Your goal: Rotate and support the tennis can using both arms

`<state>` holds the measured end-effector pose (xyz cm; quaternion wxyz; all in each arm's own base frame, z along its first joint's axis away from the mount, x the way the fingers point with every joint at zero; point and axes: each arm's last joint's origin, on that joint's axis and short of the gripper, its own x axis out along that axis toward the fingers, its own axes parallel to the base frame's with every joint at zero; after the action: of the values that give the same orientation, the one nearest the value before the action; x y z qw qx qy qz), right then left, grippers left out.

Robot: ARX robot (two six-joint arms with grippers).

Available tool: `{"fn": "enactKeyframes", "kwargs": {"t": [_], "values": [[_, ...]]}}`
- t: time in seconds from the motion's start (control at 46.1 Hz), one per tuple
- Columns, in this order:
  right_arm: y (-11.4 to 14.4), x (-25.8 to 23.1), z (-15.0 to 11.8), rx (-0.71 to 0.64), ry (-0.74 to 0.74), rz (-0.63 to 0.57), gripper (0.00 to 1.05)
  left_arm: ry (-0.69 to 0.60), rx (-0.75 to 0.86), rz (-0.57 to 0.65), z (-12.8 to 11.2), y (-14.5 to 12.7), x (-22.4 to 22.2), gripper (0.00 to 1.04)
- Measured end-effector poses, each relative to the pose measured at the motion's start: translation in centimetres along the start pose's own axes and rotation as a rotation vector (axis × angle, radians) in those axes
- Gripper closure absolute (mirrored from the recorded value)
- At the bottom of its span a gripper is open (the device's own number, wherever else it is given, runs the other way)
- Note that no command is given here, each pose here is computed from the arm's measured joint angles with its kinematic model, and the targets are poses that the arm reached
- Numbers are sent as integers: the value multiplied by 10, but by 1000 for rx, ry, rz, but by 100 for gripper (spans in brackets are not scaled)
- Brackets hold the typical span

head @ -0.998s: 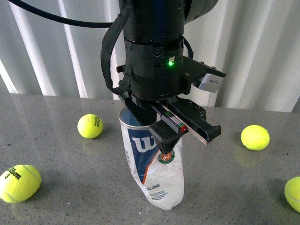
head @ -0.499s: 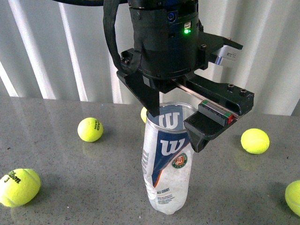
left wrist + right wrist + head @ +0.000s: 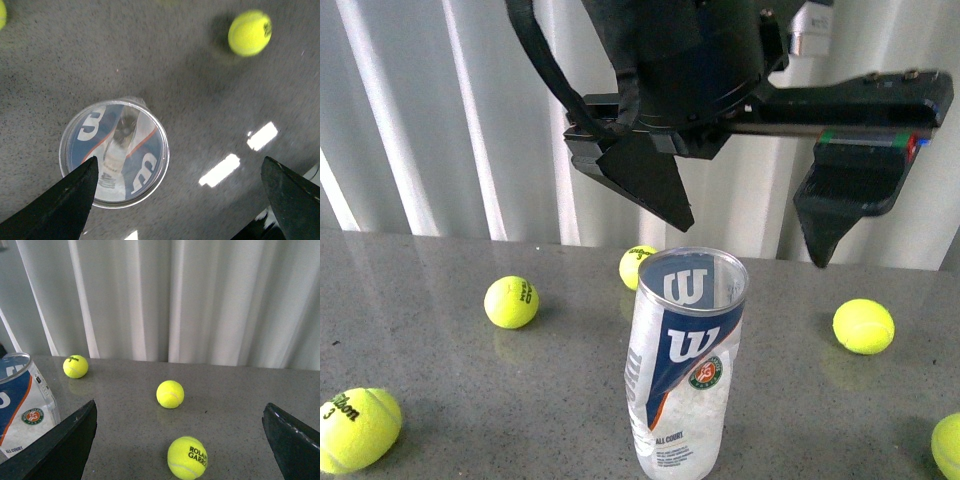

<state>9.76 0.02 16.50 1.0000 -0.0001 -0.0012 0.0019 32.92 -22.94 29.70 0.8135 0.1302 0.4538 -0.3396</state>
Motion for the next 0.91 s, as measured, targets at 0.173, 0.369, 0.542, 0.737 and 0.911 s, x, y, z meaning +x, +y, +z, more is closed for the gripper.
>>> {"fn": "enactKeyframes", "kwargs": {"t": [0.173, 0.369, 0.542, 0.737, 0.911], "values": [[0, 0, 0, 0, 0, 0, 7, -212, -257, 92, -14, 9, -17, 7], [0, 0, 0, 0, 0, 0, 7, -375, -342, 255, -24, 16, -14, 13], [0, 0, 0, 0, 0, -3, 7, -949, -300, 672, -96, 39, -35, 49], [0, 0, 0, 0, 0, 0, 7, -987, -307, 733, -167, 56, -47, 81], [0, 0, 0, 0, 0, -1, 7, -963, -276, 702, -218, 58, -49, 101]]}}
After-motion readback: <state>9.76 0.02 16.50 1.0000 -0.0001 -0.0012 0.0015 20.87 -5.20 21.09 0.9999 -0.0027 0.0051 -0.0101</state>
